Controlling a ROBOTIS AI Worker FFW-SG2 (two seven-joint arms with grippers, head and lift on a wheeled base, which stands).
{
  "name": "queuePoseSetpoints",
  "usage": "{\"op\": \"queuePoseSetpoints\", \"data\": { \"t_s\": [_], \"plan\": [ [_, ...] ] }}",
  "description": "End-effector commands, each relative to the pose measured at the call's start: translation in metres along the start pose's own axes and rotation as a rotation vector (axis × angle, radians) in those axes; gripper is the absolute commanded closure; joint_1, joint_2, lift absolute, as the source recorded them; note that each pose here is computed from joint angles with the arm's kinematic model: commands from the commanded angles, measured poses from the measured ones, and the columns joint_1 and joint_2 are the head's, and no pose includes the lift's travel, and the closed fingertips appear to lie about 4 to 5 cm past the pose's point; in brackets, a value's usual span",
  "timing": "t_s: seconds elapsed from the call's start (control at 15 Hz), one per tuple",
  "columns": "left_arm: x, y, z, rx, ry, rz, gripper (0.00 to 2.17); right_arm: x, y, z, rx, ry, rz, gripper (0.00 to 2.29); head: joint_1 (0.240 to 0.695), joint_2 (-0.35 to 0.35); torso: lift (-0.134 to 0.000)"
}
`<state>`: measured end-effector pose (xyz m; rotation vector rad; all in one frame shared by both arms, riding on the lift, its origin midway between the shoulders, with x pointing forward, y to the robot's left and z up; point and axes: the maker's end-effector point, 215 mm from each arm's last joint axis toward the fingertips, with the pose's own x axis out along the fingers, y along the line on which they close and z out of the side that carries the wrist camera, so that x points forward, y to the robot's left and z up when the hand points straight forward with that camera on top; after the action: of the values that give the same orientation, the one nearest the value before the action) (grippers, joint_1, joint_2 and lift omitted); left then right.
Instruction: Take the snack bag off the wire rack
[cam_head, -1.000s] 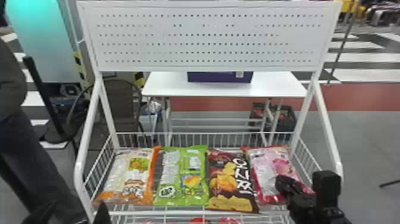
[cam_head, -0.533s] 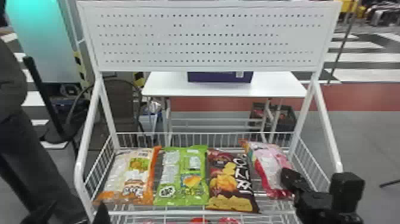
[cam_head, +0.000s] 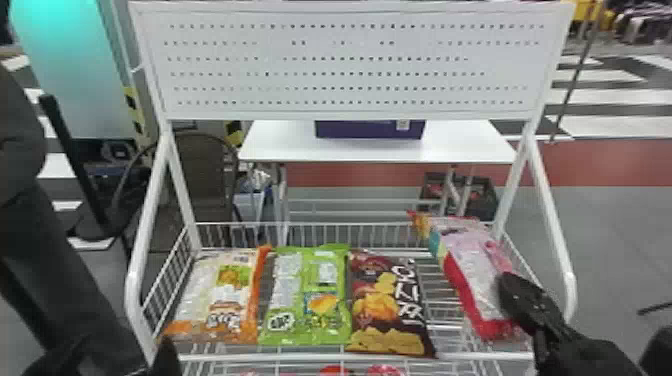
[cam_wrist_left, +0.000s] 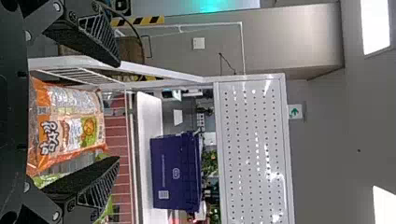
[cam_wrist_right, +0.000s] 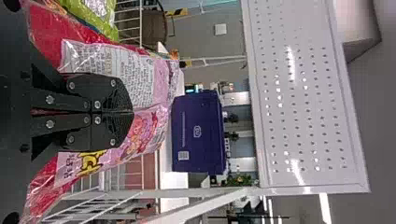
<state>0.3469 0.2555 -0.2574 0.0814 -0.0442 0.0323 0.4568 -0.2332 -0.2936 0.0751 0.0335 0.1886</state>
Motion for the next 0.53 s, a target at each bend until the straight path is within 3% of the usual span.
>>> {"op": "queuePoseSetpoints", "data": {
  "t_s": [0.0, 0.2, 0.47],
  "plan": [
    [-0.001, 0.001, 0.003, 0.0, -0.007, 0.0, 0.19, -0.036, -0.012, 0.013, -0.009, -0.041, -0.024, 2.05, 0.499, 0.0, 0.0],
    [-0.002, 0.001, 0.004, 0.0, -0.009, 0.0, 0.19, -0.065, -0.037, 0.025, -0.008, -0.062, -0.065, 2.05, 0.499, 0.0, 0.0],
    [-0.001, 0.002, 0.001, -0.001, -0.006, 0.002, 0.19, -0.082, -0.043, 0.022, -0.013, -0.049, -0.078, 2.05, 0.499, 0.0, 0.0]
  ]
}}
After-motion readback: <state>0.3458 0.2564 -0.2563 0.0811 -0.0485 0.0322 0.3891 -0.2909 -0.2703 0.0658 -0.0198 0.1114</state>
